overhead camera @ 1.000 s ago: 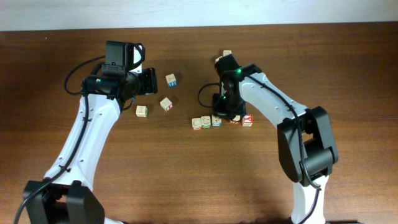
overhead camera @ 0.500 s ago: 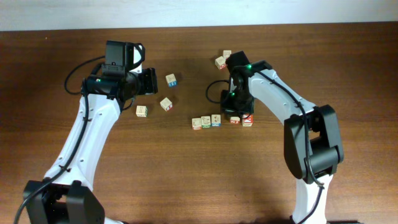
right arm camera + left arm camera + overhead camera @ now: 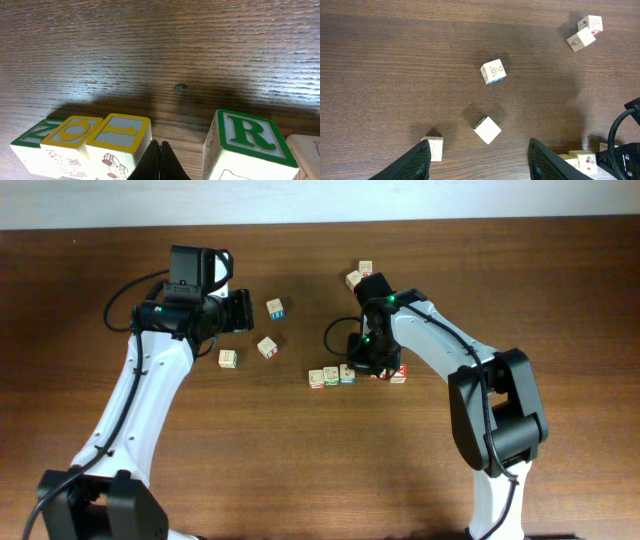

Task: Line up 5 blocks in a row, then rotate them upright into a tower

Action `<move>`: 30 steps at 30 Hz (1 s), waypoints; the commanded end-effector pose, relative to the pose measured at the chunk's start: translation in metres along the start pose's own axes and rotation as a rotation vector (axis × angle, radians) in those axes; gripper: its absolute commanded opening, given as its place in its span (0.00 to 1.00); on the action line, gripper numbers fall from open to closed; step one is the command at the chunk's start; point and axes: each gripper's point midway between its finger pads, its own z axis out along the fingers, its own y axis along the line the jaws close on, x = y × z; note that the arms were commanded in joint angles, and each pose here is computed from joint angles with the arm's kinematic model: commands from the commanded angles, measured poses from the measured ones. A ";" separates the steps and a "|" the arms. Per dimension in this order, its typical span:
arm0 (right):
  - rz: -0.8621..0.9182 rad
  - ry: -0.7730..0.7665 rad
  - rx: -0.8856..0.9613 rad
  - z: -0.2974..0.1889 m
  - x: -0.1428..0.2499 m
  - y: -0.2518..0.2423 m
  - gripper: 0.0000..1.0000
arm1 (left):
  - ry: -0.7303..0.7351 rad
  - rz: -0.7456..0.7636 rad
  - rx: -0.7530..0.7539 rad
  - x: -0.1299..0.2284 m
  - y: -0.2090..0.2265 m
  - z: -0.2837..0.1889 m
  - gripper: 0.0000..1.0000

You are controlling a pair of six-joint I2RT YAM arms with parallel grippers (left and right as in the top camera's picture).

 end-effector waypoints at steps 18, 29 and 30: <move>-0.097 0.014 -0.023 0.007 0.007 0.013 0.04 | -0.005 0.004 -0.012 -0.003 0.001 0.002 0.61; -0.084 -0.045 0.001 -0.008 -0.014 0.006 0.04 | -0.006 0.004 -0.012 -0.004 0.001 0.002 0.61; -0.086 -0.060 0.011 -0.011 -0.018 0.006 0.04 | -0.006 0.004 -0.012 -0.004 0.001 0.002 0.61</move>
